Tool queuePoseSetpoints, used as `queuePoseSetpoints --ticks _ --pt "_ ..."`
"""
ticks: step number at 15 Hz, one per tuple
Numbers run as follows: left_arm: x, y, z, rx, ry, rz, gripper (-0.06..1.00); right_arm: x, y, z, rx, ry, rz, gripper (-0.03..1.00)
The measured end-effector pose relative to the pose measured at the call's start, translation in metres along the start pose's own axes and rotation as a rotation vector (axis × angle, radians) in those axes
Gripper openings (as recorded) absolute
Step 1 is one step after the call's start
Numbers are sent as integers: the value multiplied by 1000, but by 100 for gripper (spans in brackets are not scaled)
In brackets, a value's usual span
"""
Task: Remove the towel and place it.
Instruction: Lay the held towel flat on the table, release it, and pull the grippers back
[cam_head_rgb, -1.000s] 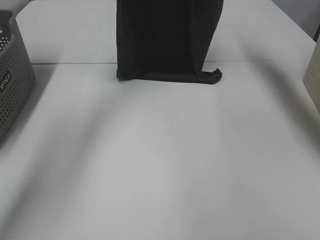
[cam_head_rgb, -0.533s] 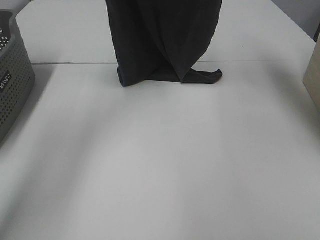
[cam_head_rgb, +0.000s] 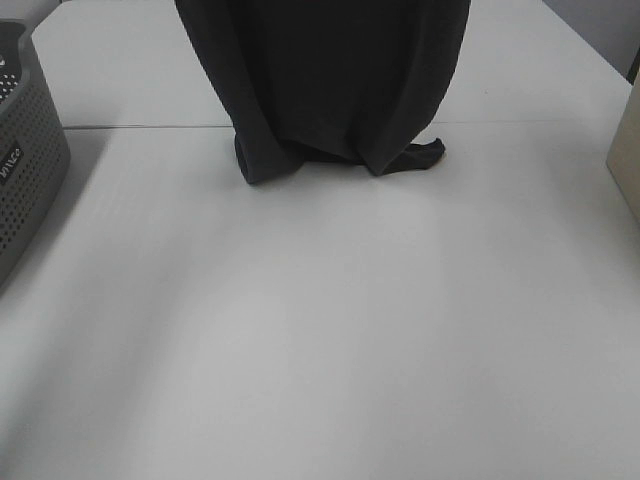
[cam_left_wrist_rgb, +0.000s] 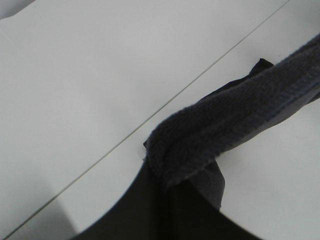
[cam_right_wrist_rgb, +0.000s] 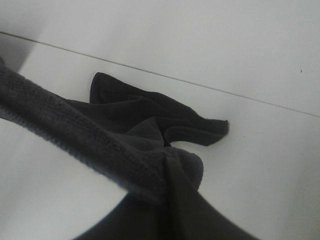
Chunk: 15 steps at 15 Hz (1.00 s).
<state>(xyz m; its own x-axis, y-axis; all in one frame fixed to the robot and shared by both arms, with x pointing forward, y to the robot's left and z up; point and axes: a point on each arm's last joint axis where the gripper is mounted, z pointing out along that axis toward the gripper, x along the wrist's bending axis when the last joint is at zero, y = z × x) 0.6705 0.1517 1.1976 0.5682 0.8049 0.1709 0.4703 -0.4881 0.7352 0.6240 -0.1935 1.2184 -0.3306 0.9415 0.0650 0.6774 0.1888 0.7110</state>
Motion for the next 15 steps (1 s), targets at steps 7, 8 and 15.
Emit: queuePoseSetpoints --ticks 7,8,15 --pt "-32 -39 -54 104 -161 -98 0 9 -55 -50 88 13 6 1" --pt "-39 -46 -68 106 -192 -115 0 11 -62 -68 69 16 5 1" --pt "-84 -130 -107 247 -327 -177 0 20 -139 -118 110 21 9 1"
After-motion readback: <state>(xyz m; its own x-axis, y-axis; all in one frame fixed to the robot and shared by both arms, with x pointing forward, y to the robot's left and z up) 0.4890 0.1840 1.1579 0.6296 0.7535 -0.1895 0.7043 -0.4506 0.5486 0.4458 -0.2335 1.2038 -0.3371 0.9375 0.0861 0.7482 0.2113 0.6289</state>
